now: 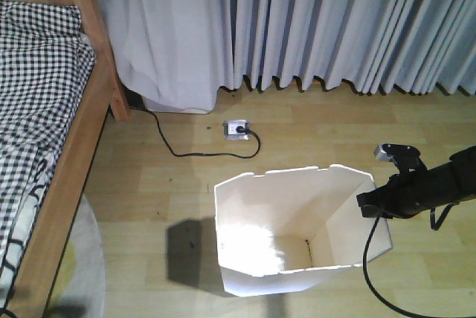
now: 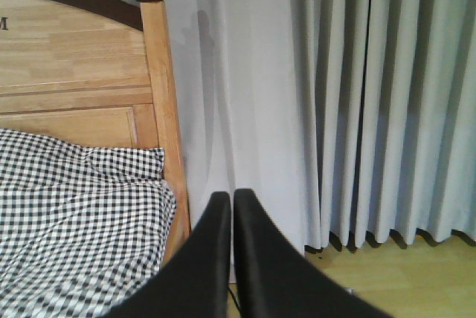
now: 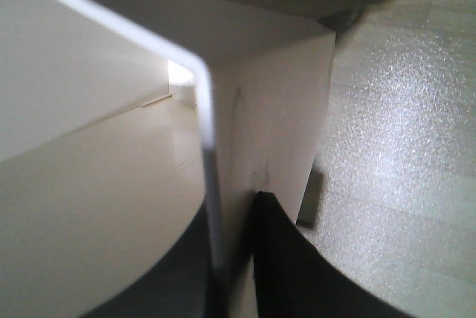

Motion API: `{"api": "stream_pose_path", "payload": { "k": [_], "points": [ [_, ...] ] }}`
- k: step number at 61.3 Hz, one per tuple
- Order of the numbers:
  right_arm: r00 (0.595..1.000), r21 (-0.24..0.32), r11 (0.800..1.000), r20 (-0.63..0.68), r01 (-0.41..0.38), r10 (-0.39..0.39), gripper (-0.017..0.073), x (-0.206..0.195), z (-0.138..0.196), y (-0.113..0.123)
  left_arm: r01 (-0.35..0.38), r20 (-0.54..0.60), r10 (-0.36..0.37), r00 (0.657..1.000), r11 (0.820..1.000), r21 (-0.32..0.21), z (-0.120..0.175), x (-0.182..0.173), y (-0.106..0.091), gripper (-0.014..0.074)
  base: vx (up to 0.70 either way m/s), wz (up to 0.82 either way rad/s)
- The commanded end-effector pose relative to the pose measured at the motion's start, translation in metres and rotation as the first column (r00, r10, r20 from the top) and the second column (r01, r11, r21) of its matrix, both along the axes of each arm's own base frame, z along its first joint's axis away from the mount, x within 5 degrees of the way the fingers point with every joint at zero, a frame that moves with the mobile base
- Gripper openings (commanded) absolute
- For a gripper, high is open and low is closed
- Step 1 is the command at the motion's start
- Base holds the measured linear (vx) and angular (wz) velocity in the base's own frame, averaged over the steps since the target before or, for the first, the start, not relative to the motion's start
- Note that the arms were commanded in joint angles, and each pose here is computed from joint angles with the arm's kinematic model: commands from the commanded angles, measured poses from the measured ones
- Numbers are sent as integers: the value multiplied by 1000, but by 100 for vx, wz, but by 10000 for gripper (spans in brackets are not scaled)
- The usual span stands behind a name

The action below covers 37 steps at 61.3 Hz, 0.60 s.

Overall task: Move trash bin to bedside with robot
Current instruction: 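Drive toward the bed and curtains carrying the bin with the right gripper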

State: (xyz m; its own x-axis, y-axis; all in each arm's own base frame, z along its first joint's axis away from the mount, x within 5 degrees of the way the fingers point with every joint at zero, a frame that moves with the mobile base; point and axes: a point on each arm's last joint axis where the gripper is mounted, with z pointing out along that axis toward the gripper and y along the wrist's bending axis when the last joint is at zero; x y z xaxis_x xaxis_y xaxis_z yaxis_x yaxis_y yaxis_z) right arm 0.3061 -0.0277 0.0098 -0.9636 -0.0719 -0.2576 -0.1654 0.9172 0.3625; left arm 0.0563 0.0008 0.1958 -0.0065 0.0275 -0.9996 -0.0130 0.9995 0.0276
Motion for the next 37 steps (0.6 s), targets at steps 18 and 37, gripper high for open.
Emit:
{"api": "stream_pose_path", "payload": {
  "k": [18,37],
  "points": [
    [998,170,985,66,6,-17,-4,10,30,11,11,69,-9,998,1000,-22,3,0,-1,-6,19,1],
    [998,170,985,66,6,-17,-4,10,30,11,11,69,-9,998,1000,-22,3,0,-1,-6,20,0]
  ]
}}
